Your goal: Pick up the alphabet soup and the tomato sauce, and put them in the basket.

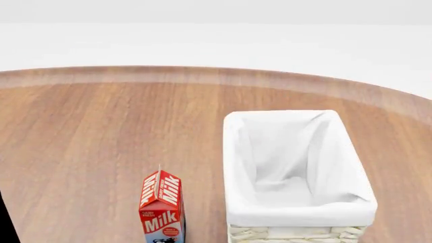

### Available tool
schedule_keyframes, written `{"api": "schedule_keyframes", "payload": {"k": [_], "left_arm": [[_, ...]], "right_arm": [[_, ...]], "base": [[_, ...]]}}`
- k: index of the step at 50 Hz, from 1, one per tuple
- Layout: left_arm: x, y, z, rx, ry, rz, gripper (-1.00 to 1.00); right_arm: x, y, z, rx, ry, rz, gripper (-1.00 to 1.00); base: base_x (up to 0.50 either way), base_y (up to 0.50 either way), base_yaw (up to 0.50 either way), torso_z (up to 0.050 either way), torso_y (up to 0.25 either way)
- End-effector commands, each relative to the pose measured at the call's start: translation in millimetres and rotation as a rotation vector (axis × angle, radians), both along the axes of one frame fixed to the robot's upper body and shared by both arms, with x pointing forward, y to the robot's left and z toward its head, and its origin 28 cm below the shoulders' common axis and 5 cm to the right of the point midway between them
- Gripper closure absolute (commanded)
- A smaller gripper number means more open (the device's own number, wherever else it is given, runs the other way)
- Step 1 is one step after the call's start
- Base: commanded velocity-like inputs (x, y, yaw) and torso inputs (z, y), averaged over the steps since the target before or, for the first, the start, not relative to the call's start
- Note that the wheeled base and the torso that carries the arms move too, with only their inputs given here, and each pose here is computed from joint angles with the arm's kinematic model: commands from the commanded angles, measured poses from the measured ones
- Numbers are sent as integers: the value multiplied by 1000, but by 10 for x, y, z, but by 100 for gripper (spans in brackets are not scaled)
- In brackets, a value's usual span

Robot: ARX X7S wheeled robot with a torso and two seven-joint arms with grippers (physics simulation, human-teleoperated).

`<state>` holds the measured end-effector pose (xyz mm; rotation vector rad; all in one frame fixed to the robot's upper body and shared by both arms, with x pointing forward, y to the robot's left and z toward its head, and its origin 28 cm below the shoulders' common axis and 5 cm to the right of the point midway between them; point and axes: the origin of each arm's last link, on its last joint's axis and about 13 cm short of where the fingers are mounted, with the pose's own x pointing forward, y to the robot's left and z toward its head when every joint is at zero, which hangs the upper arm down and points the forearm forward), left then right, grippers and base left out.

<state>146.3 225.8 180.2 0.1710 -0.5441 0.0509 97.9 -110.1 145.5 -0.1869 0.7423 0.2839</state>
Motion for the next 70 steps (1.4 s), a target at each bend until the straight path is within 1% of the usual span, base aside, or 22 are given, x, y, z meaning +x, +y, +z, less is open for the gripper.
{"api": "schedule_keyframes", "payload": {"k": [1,14,19,22,24,27,32,40,54,56,70], "left_arm": [[-6,-2,-3,0,0,1,-100],[8,-6,-14,0,4,-1,-100],[5,-1,1,2,3,1,-100],[10,-6,-2,3,4,0,-100],[12,-8,-4,2,5,-2,-100],[13,-10,-3,4,5,-2,-100],[10,-7,-3,2,5,-1,-100],[8,-6,-22,3,8,-1,-100],[9,0,-33,2,11,1,-100],[10,0,-36,0,11,1,-100],[12,-2,-43,1,13,2,-100]], "right_arm": [[-36,-13,-91,-7,62,-5,-100],[-63,-1,-86,-24,98,6,-100],[-64,-9,-98,-45,103,17,-100],[-83,-11,-117,-81,106,42,-100],[-90,-14,-128,-73,120,41,-100],[-95,-18,-143,-83,118,52,-100],[-113,-19,-214,-120,121,83,-100],[-135,-18,-319,-137,131,100,-100],[-113,-10,-515,-120,161,107,-100],[-118,-18,-583,-116,172,102,-100],[-82,-52,-666,-106,183,84,-100]], "base": [[0,0,0,0,0],[0,0,0,0,0],[0,0,0,0,0],[0,0,0,0,0],[0,0,0,0,0],[0,0,0,0,0],[0,0,0,0,0],[0,0,0,0,0],[0,0,0,0,0],[0,0,0,0,0],[0,0,0,0,0]]}}
